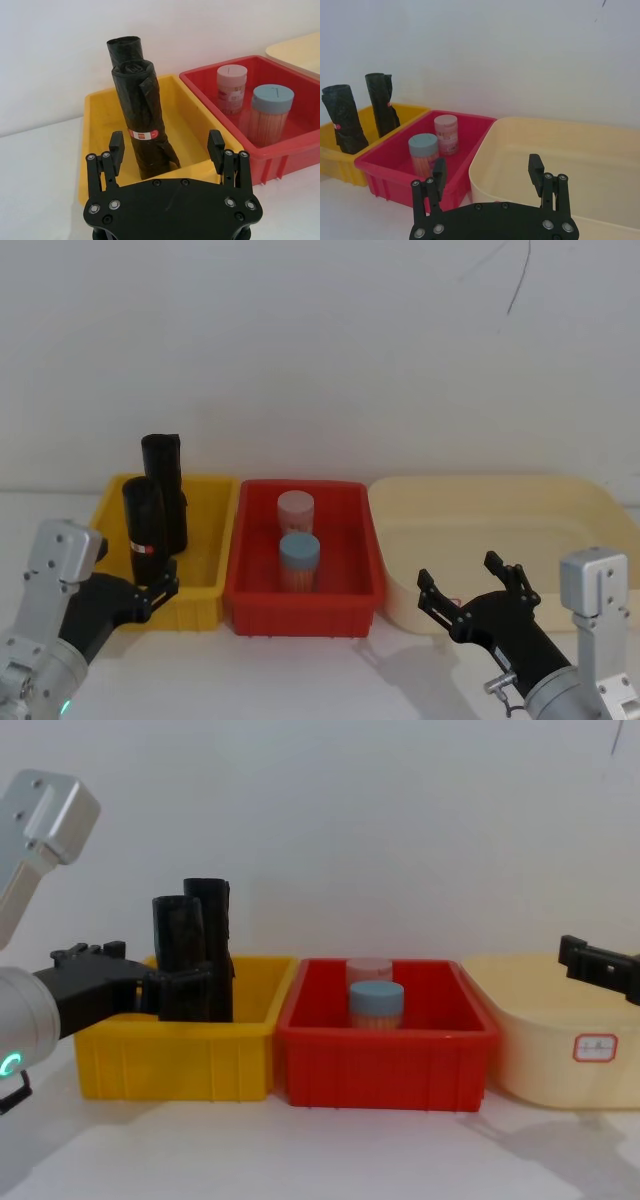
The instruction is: Pick up the garbage bag with the one hand and transfer it to the other hand.
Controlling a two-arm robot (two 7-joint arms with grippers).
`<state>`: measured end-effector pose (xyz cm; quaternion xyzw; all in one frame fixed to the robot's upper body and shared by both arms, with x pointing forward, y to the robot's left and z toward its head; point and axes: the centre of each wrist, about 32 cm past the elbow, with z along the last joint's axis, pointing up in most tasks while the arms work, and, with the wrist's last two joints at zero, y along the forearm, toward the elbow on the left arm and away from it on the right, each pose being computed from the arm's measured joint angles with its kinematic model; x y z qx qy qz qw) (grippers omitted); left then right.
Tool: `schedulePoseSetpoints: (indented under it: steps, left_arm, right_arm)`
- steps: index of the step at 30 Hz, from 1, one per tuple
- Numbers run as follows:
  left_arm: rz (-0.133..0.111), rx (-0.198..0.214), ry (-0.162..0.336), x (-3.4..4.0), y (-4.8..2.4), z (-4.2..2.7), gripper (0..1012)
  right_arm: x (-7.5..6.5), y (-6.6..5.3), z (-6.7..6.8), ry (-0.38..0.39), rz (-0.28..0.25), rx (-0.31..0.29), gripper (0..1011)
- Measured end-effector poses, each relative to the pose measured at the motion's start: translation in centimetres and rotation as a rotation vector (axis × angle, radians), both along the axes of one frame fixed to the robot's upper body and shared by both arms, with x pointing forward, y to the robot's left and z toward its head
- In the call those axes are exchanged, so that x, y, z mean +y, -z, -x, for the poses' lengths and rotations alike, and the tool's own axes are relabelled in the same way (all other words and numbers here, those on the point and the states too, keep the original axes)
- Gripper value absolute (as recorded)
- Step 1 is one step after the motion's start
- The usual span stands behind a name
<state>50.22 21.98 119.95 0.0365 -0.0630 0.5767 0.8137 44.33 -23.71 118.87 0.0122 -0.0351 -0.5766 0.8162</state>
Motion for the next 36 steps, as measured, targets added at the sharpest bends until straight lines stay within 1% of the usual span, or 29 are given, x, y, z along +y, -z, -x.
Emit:
schedulePoseSetpoints:
  steps: [4,5,6,7,8,12,18,19,21,22,24,26,27,28,30,36]
  left_arm:
    - [-0.002,0.005,0.0,0.06,0.03,-0.58,1002]
    - [-0.004,0.006,0.001,0.06,0.01,-0.88,1002]
    - [-0.005,0.006,0.002,0.06,0.0,-0.96,1002]
    - [-0.006,0.005,0.003,0.0,-0.08,-1.25,1001]
    - [-0.006,0.005,0.003,0.0,-0.08,-1.25,1002]
    - [-0.013,0.005,0.007,-0.11,-0.11,-2.11,1001]
    - [-0.016,-0.001,0.012,-0.28,-0.2,-3.16,1001]
    - [-0.017,-0.004,0.015,-0.34,-0.21,-3.46,1001]
    - [-0.018,-0.008,0.017,-0.43,-0.29,-3.97,1002]
    - [-0.018,-0.008,0.017,-0.43,-0.29,-3.97,1002]
    - [-0.017,-0.012,0.021,-0.57,-0.34,-4.59,1001]
    - [-0.017,-0.016,0.023,-0.64,-0.39,-4.93,1002]
    - [-0.017,-0.017,0.024,-0.7,-0.39,-5.22,1002]
    - [-0.017,-0.017,0.024,-0.7,-0.39,-5.22,1002]
    - [-0.014,-0.022,0.025,-0.85,-0.46,-5.78,1002]
    - [-0.008,-0.027,0.02,-1.04,-0.48,-6.55,1002]
  right_arm:
    - [0.0,0.0,0.0,0.0,0.0,0.0,1000]
    - [0.0,0.0,0.0,0.0,0.0,0.0,1000]
    - [0.0,0.0,0.0,0.0,0.0,0.0,1000]
    - [0.0,0.0,0.0,0.0,0.0,0.0,1000]
    - [0.0,0.0,0.0,0.0,0.0,0.0,1000]
    - [0.0,0.0,0.0,0.0,0.0,0.0,1000]
    - [0.0,0.0,0.0,0.0,0.0,0.0,1000]
    - [0.0,0.0,0.0,0.0,0.0,0.0,1000]
    - [0.0,0.0,0.0,0.0,0.0,0.0,1000]
    - [0.0,0.0,0.0,0.0,0.0,0.0,1000]
    - [0.0,0.0,0.0,0.0,0.0,0.0,1000]
    - [0.0,0.0,0.0,0.0,0.0,0.0,1000]
    - [0.0,0.0,0.0,0.0,0.0,0.0,1000]
    - [0.0,0.0,0.0,0.0,0.0,0.0,1000]
    - [0.0,0.0,0.0,0.0,0.0,0.0,1000]
    - [0.0,0.0,0.0,0.0,0.0,0.0,1000]
